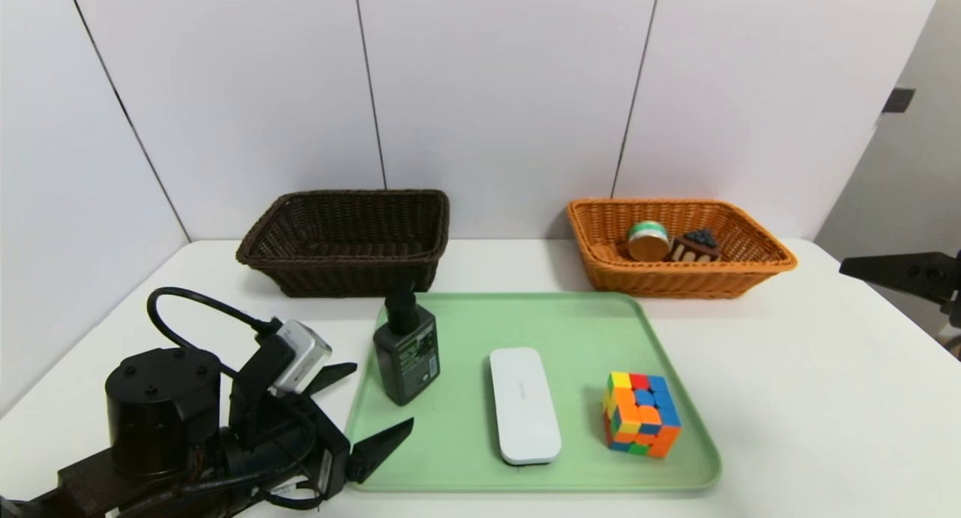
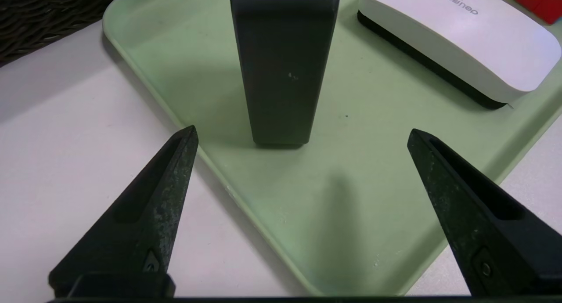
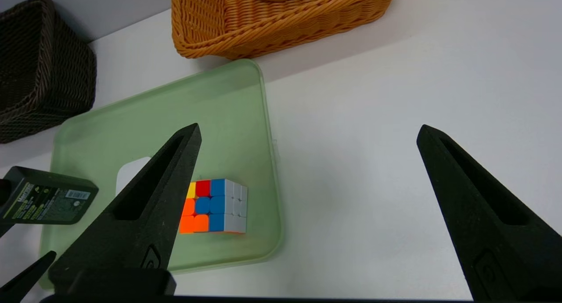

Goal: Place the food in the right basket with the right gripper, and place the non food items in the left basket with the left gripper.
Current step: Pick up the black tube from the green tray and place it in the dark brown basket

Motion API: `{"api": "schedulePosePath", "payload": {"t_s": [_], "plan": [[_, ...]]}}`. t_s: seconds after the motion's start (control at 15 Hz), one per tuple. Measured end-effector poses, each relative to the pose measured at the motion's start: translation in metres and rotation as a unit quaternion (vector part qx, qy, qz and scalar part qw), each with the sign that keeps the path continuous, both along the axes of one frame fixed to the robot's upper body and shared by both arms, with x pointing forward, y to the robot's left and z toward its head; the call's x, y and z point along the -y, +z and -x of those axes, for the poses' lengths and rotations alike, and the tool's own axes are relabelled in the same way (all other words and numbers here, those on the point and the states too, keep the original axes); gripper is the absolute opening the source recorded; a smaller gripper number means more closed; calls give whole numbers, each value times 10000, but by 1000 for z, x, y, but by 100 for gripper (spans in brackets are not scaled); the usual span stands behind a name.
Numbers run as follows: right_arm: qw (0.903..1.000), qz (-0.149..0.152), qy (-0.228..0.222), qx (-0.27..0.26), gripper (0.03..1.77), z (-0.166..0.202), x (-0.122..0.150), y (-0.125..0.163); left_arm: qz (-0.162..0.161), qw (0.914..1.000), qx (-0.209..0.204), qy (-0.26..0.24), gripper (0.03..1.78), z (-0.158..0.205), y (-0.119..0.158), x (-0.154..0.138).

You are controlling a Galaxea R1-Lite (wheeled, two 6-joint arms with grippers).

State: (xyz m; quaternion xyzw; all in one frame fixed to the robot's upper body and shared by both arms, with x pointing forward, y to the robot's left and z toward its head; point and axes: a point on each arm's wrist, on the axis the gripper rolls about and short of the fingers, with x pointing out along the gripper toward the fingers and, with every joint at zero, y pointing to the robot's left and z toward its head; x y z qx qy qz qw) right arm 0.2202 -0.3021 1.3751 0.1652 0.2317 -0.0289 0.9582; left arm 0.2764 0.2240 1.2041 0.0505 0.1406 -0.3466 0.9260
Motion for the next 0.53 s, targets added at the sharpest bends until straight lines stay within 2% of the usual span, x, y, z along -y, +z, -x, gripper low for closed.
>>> {"api": "schedulePosePath", "payload": {"t_s": [0.53], "plan": [[10000, 9, -4, -38, 169, -1, 0, -2, 134, 9990, 422, -25, 169, -20, 15, 11]]}}
